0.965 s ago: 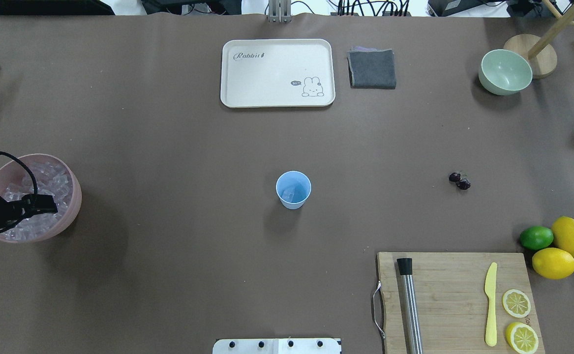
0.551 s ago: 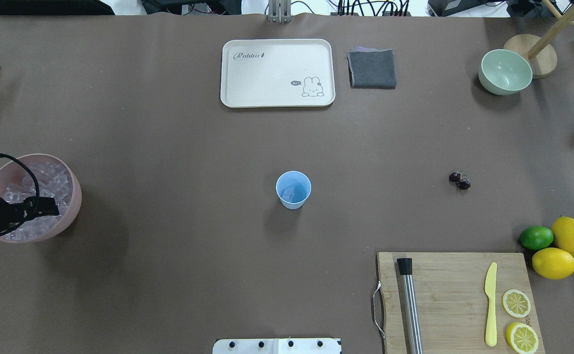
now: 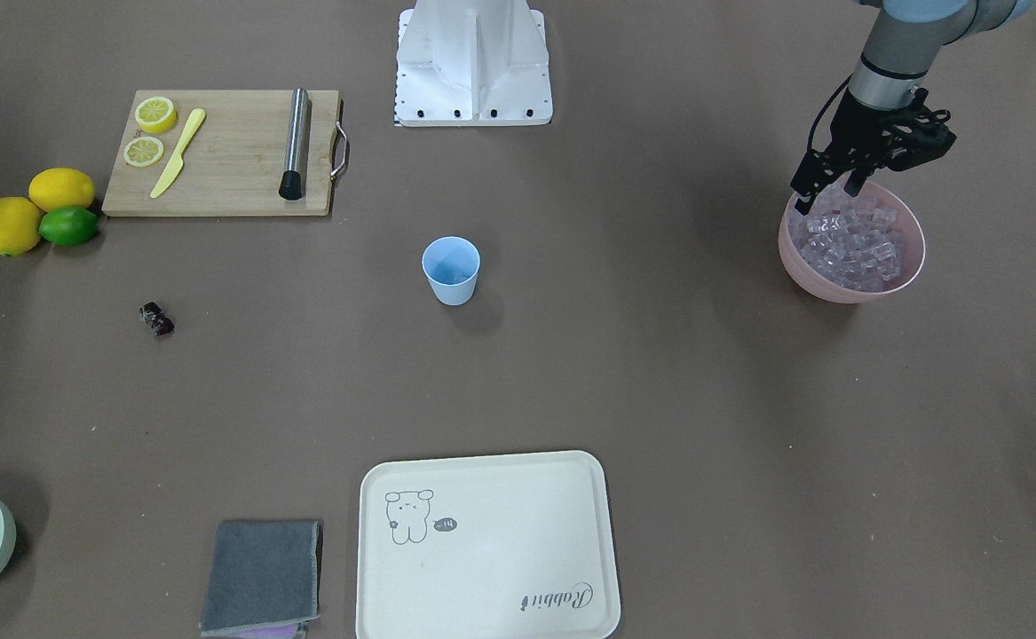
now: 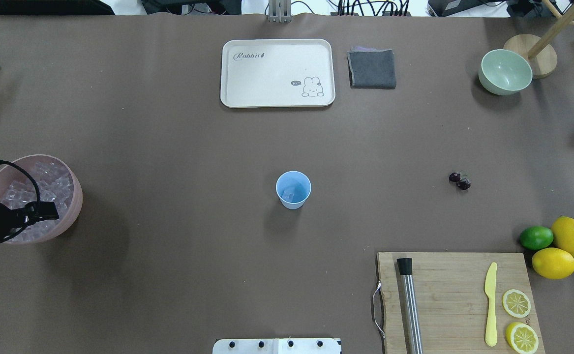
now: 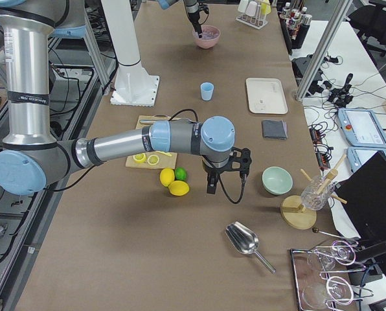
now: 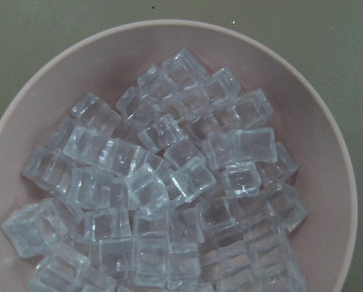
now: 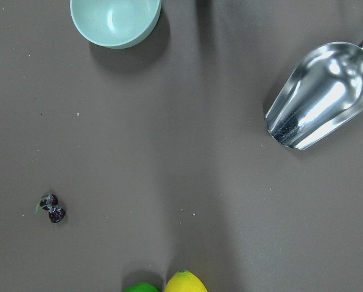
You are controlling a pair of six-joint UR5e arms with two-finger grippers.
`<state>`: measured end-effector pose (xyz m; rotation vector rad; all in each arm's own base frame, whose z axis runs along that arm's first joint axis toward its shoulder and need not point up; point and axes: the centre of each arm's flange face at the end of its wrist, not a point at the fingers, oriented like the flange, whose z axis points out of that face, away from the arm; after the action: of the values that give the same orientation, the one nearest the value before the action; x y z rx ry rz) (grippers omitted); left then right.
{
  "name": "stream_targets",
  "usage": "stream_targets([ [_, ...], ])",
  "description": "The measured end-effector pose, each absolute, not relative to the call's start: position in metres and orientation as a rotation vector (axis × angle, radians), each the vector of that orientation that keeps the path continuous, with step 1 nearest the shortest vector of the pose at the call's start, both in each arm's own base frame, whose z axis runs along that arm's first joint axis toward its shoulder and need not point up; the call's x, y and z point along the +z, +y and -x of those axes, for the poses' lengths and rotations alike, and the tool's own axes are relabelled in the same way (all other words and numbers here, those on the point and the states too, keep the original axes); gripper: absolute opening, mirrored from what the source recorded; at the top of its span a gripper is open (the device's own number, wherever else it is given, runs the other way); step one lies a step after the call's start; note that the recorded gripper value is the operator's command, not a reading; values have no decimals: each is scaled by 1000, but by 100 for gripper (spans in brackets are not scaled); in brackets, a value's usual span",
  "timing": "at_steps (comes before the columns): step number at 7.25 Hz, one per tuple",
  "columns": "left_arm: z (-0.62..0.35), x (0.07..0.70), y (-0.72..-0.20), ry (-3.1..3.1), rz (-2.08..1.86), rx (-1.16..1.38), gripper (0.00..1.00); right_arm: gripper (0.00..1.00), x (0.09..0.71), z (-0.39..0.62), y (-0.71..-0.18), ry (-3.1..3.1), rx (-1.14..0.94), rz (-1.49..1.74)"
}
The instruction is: Put ice and cherries in cup
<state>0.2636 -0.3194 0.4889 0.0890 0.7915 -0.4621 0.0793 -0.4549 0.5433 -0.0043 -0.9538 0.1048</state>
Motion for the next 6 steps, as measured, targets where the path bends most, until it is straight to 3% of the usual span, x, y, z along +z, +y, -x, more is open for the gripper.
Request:
stream_targets([
  [6, -262, 482, -305, 792, -78, -464, 97, 100, 540, -80, -454, -954, 102, -2],
])
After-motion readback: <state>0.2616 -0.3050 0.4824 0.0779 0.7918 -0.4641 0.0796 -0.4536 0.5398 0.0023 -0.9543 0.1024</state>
